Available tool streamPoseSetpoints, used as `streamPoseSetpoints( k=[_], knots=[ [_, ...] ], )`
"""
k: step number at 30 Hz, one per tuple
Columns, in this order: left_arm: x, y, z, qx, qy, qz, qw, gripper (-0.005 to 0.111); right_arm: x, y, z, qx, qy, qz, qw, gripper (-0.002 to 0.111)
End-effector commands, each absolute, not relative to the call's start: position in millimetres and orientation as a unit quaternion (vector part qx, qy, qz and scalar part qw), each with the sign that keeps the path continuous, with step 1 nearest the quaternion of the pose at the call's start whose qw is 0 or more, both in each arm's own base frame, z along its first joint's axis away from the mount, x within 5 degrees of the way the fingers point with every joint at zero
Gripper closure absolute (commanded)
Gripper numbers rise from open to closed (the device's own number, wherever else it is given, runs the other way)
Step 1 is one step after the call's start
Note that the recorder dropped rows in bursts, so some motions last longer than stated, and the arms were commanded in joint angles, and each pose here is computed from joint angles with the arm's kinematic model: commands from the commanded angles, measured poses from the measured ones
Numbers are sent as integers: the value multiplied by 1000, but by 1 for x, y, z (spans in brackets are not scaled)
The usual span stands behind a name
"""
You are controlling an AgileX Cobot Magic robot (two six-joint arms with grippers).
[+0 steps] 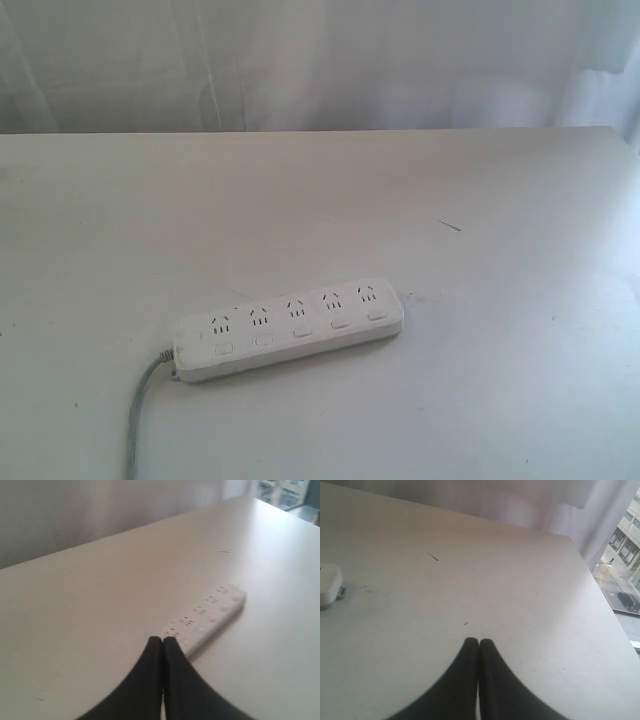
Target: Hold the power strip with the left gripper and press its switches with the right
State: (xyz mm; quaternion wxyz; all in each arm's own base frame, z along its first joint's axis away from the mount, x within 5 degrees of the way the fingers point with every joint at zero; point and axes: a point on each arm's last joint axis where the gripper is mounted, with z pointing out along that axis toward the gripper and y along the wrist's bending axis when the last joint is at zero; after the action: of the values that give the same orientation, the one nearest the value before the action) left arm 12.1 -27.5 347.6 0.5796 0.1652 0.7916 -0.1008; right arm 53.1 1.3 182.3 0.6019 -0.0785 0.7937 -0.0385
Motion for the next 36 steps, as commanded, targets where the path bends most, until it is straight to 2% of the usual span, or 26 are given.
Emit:
streamPoseSetpoints(
  k=[1,4,8,11,15,19,25,30,36],
  knots=[
    [16,-16,350,100,788,-72,603,107,53,1,181,-76,792,-43,604,108],
    [20,-5,355,25,774,-48,631,107,53,1,181,-76,792,-43,604,108],
    [29,8,364,-100,699,-75,704,107,53,1,181,-76,792,-43,604,108],
    [38,7,369,-111,631,-107,760,107,53,1,181,-76,792,-43,604,108],
    [58,1,373,-68,610,-94,784,107,53,1,181,-76,792,-43,604,108],
    [85,-2,368,-16,641,-36,766,107,53,1,181,-76,792,-43,604,108],
    [123,-14,360,88,660,4,746,107,53,1,181,-76,792,-43,604,108],
    [148,-27,355,199,662,26,722,107,53,1,181,-76,792,-43,604,108],
    [168,-41,365,295,652,19,698,107,53,1,181,-76,792,-43,604,108]
  ],
)
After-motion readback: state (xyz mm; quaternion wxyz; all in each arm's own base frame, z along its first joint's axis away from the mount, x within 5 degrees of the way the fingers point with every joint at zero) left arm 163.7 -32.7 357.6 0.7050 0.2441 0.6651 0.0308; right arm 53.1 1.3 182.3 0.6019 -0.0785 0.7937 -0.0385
